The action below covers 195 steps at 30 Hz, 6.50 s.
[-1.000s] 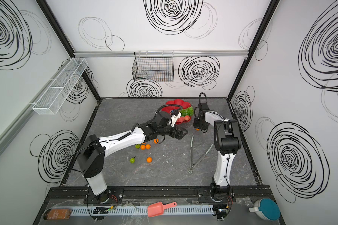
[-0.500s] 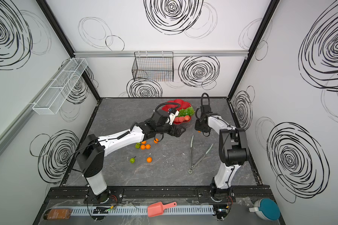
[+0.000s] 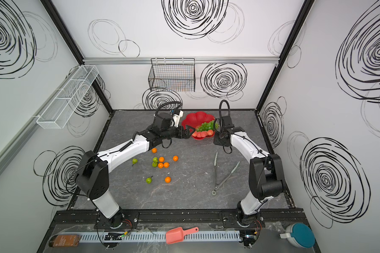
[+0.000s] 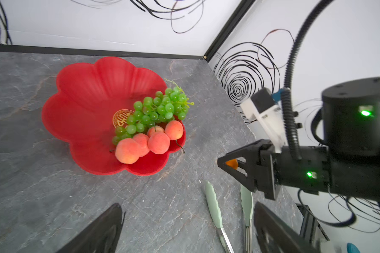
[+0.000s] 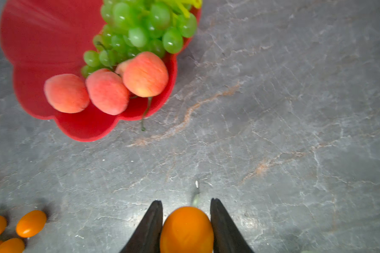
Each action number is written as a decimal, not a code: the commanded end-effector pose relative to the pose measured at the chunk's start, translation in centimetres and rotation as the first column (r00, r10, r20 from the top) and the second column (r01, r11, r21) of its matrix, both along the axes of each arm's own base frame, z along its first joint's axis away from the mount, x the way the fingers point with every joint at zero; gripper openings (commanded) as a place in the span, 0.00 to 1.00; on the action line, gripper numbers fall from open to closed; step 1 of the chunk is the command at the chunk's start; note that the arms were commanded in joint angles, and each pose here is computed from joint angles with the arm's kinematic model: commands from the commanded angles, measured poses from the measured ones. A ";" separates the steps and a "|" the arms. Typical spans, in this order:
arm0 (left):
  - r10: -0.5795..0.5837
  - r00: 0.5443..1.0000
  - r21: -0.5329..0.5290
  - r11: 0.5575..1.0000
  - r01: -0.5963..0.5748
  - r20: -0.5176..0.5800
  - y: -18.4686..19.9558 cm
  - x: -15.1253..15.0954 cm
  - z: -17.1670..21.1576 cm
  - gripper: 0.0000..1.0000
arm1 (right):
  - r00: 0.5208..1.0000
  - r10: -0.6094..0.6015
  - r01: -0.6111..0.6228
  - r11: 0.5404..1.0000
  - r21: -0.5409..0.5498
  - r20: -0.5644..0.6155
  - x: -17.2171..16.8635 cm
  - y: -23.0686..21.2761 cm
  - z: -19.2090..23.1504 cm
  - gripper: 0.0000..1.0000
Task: Place and organize the fake fruits in the fruit bowl
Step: 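Lift the kumquat with the right gripper and carry it over the red bowl, then lower the kumquat into the bowl and open the right gripper, then move the right gripper to the kumquat cluster and grasp one kumquat, then carry the kumquat over the bowl with the right gripper while the left gripper approaches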
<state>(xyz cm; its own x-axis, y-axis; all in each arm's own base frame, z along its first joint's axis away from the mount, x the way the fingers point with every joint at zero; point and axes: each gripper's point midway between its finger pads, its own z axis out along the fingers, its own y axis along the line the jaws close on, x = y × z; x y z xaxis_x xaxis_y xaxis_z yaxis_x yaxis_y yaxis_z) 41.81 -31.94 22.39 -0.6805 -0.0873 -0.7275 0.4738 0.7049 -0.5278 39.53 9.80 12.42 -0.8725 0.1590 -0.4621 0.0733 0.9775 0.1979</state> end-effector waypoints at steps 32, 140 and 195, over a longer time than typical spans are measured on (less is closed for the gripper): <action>0.275 0.961 -0.226 0.935 -0.274 -0.030 9.4 6.2 0.1 0.96 | 0.979 0.120 -0.153 0.965 0.213 0.162 17.5 13.8 -2.1 0.35; 0.297 0.940 -0.080 0.946 -0.313 -0.165 18.0 -12.9 -6.2 0.96 | 0.883 0.434 -0.440 0.898 0.003 -0.181 -6.1 25.5 -10.1 0.48; 0.124 0.988 -0.122 0.983 -0.134 -0.090 3.0 1.2 0.4 0.96 | 0.985 0.013 -0.075 0.932 0.354 0.174 8.7 6.3 5.0 0.34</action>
